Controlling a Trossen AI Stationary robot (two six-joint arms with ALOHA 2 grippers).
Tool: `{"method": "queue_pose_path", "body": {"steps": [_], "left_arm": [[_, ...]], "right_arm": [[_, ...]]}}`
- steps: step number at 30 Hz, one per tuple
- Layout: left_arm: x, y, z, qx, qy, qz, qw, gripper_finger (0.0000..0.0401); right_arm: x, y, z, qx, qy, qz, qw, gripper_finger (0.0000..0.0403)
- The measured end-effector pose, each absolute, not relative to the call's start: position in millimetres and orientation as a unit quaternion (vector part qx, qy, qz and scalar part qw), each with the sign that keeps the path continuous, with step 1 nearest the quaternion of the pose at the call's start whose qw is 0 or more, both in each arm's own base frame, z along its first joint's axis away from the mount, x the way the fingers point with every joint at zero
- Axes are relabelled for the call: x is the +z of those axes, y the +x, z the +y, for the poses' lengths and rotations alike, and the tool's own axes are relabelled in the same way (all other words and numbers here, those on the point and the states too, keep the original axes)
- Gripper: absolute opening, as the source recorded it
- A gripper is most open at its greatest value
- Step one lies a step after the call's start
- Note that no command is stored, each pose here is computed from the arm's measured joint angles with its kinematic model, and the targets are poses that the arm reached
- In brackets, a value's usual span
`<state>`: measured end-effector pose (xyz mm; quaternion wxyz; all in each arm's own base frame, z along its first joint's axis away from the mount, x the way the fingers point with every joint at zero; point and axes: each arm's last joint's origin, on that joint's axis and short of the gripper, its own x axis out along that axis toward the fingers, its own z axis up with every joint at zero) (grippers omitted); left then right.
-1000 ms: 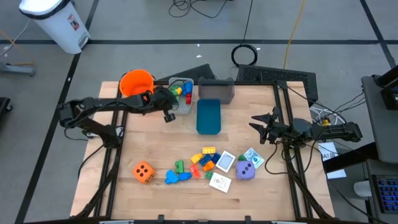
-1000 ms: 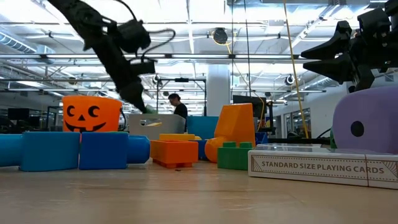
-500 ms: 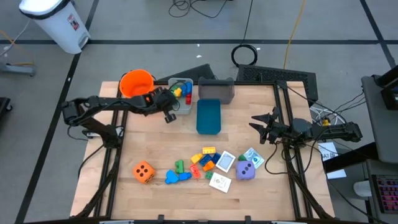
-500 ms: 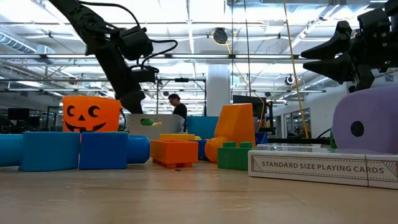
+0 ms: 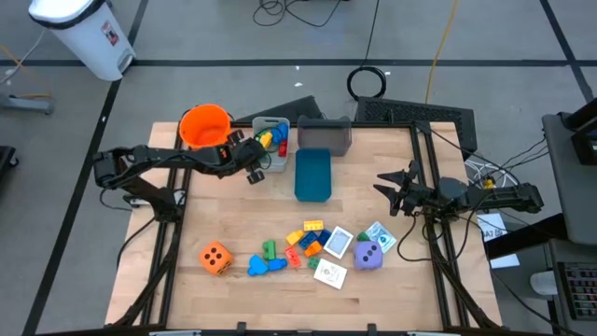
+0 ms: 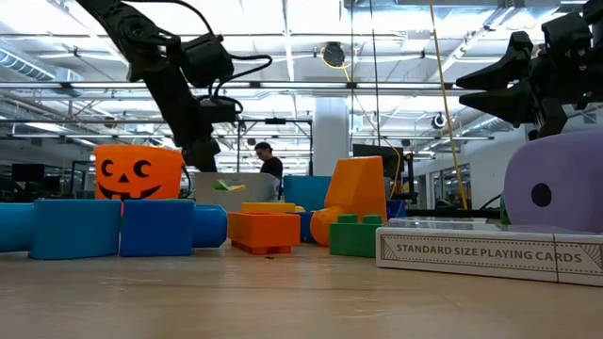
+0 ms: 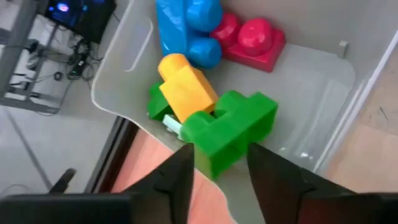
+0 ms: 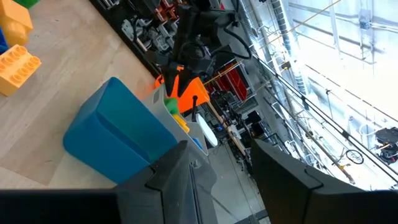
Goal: Pick & Place Toys
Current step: Put the green 2 stud gamepiece into the white bin, then put the yellow 1 stud gamepiece into the white bin
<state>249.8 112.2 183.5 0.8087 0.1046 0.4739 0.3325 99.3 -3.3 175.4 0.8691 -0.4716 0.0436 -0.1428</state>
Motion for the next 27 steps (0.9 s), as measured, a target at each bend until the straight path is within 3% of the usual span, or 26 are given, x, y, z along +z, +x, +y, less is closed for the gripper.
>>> {"method": "queue_pose_path", "body": {"steps": [6,11,20,27], "left_arm": [[200.2,254.0,101.1,0.373,0.074,0.426,0.821,0.0220],[226.5,262.2,82.9,0.349,0.070,0.377,0.855,0.0262],[248.2,280.7,41.5,0.144,-0.030,0.298,0.943,0.0291],[232.3,291.3,-0.5,0.011,-0.091,0.333,0.938,0.0280]], "right_arm": [[175.4,99.3,-3.3,-0.143,-0.472,0.044,0.869,0.0169],[175.4,99.2,-3.3,-0.143,-0.472,0.044,0.869,0.0169],[174.6,99.3,-3.3,-0.141,-0.472,0.047,0.869,0.0169],[174.7,99.4,-3.3,-0.141,-0.472,0.047,0.869,0.0169]]}}
